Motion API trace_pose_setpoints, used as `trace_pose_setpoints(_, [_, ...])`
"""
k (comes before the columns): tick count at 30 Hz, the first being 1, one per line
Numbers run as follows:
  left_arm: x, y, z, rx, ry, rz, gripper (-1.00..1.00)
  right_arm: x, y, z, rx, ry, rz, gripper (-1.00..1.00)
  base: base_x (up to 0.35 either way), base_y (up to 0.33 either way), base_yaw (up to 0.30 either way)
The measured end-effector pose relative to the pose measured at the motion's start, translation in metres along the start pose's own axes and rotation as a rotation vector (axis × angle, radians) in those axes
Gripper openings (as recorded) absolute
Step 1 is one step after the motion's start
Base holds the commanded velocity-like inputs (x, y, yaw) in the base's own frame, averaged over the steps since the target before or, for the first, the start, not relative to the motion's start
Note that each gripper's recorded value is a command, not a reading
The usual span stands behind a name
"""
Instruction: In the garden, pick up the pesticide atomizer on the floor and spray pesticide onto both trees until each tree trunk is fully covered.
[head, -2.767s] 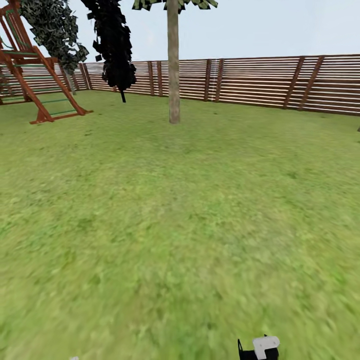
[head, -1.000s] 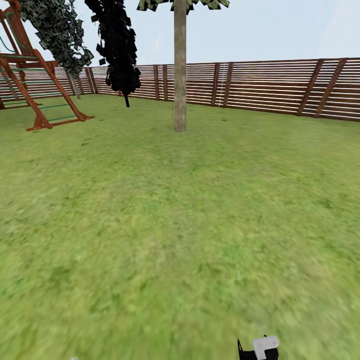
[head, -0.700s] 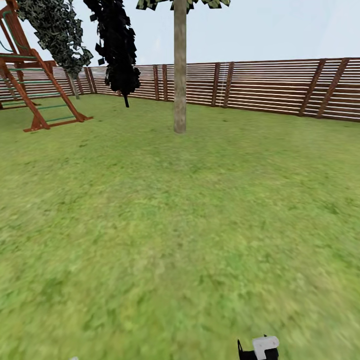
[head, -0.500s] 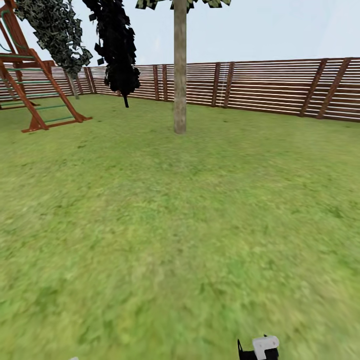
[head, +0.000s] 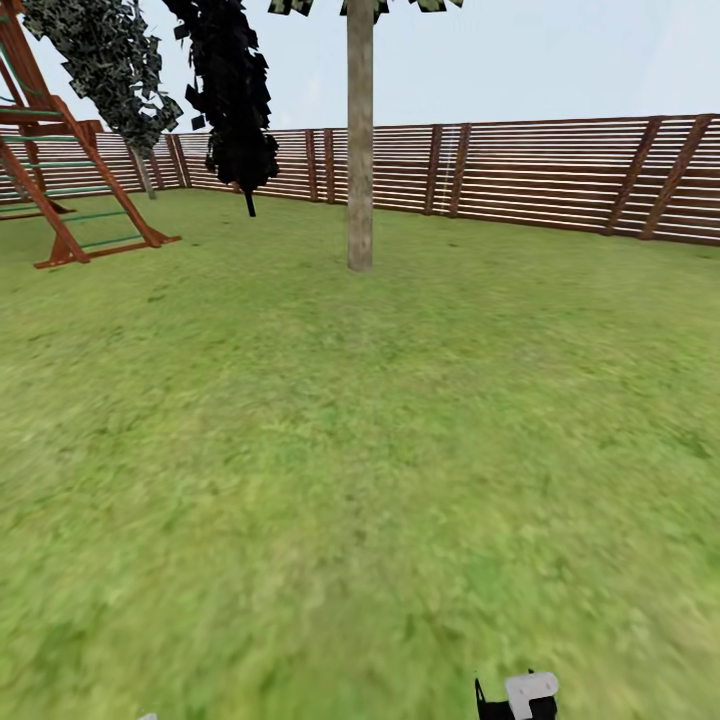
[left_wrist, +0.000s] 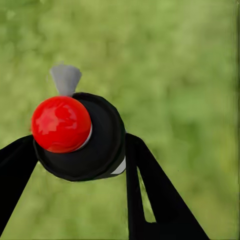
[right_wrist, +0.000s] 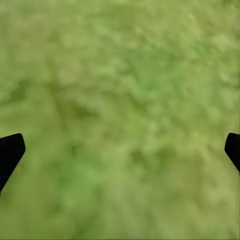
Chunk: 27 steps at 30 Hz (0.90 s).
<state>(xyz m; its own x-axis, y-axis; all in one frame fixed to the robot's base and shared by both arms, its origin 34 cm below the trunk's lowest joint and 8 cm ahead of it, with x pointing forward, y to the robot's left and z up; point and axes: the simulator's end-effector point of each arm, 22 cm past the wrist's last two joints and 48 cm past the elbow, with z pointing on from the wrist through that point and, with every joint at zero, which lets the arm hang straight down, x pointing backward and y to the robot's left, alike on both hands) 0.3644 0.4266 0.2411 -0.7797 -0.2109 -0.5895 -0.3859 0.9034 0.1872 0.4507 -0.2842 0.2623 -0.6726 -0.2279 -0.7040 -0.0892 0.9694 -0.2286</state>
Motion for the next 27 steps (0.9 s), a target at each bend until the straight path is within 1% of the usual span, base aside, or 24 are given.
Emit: trace_pose_setpoints(27, [0.0001,0.0000,0.0000,0.000,0.000,0.000,-1.00,0.0000,0.0000,0.0000,0.000,0.000,0.000,1.00,0.340,0.000,0.000])
